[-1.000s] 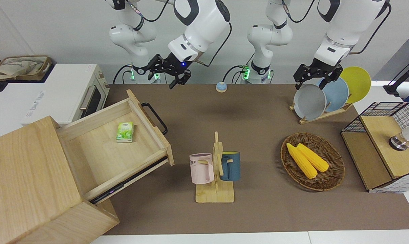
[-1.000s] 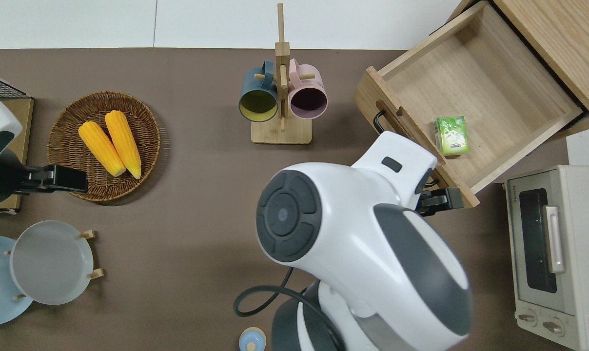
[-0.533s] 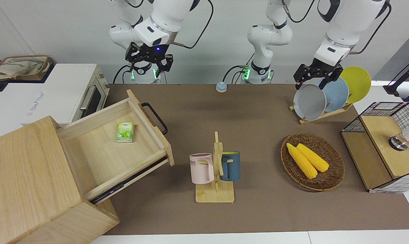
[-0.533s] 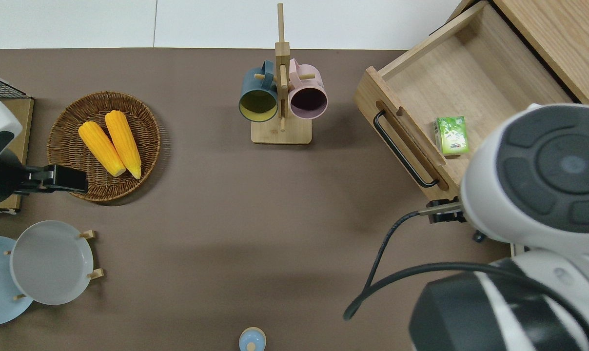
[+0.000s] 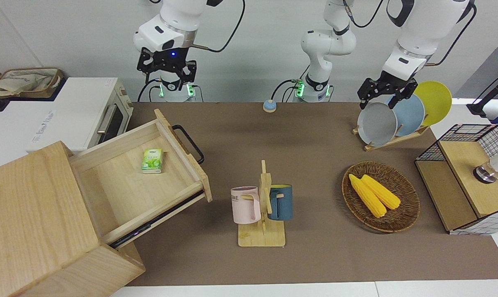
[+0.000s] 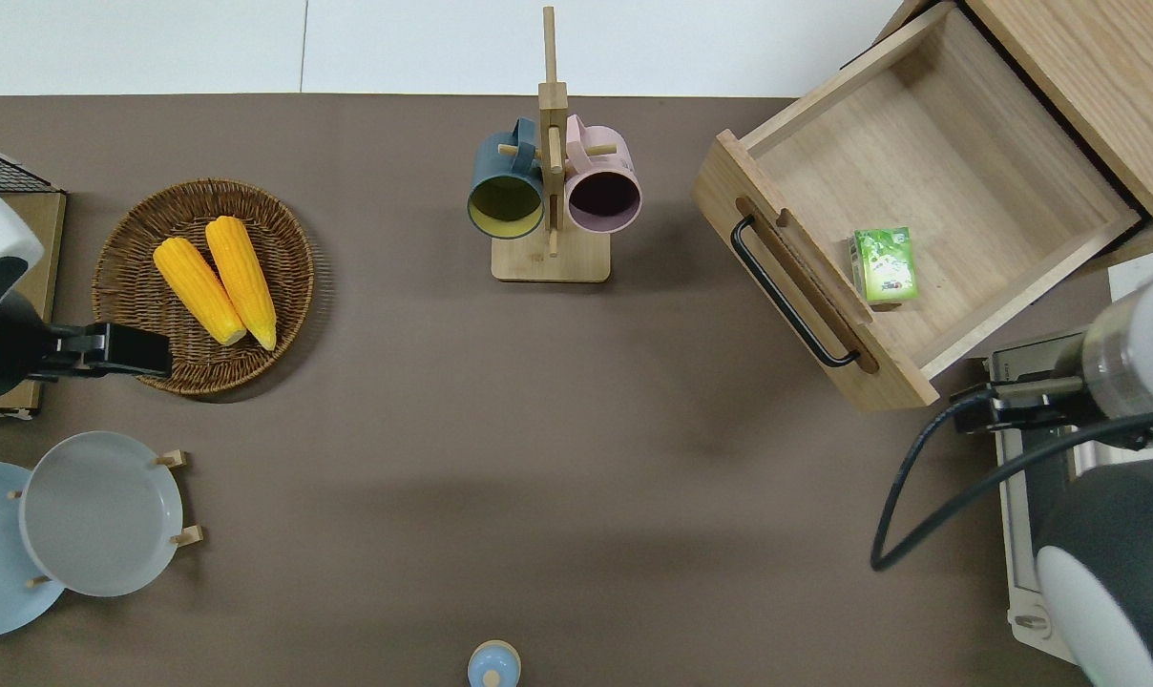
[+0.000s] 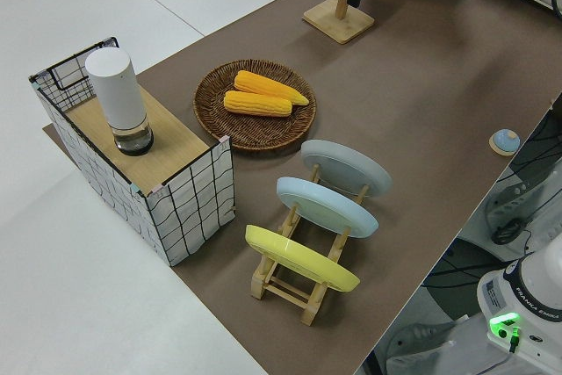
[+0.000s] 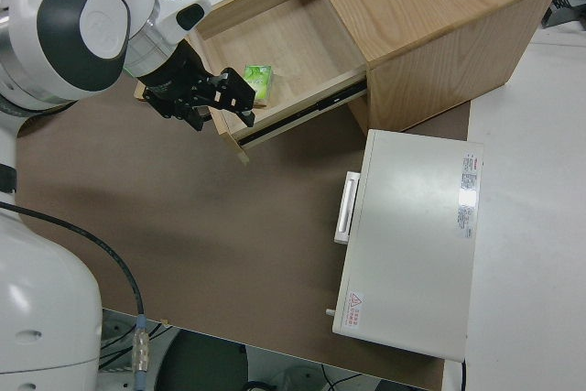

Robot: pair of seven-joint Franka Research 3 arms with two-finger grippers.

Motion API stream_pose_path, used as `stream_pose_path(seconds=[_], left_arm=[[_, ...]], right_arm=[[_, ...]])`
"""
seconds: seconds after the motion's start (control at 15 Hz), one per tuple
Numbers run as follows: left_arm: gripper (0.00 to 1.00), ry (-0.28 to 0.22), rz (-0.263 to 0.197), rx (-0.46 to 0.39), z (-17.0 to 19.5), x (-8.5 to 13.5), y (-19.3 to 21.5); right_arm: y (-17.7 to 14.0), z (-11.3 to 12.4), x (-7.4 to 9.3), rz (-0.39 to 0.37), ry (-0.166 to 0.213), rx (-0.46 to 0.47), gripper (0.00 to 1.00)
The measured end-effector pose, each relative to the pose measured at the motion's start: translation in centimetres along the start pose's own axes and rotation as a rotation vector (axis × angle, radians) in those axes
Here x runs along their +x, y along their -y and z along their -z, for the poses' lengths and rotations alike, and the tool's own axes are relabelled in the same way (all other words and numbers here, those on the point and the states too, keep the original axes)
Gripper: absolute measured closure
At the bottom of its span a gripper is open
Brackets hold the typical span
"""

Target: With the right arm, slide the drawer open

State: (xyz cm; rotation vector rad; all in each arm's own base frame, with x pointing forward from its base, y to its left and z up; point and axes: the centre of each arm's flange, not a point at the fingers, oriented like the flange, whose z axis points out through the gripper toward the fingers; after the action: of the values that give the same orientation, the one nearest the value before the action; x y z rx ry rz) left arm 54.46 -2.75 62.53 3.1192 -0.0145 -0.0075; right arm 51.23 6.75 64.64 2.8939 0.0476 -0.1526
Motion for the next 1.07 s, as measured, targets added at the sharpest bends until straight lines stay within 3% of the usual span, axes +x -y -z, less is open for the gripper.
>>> stream_pose_path(seconds=[0.53, 0.73, 1.07], left_arm=[[0.00, 0.000, 0.000, 0.000, 0.0, 0.0, 0.0], [0.00, 0.000, 0.000, 0.000, 0.0, 0.0, 0.0], [0.00, 0.000, 0.000, 0.000, 0.0, 0.0, 0.0]], right_arm=[[-7.6, -2.8, 0.5, -0.076, -0.005, 0.147, 0.01], [-10.2, -3.3, 0.7, -0.122, -0.032, 0.191, 0.01], [-10.7, -3.6, 1.1, -0.134, -0.058, 0.198, 0.01]])
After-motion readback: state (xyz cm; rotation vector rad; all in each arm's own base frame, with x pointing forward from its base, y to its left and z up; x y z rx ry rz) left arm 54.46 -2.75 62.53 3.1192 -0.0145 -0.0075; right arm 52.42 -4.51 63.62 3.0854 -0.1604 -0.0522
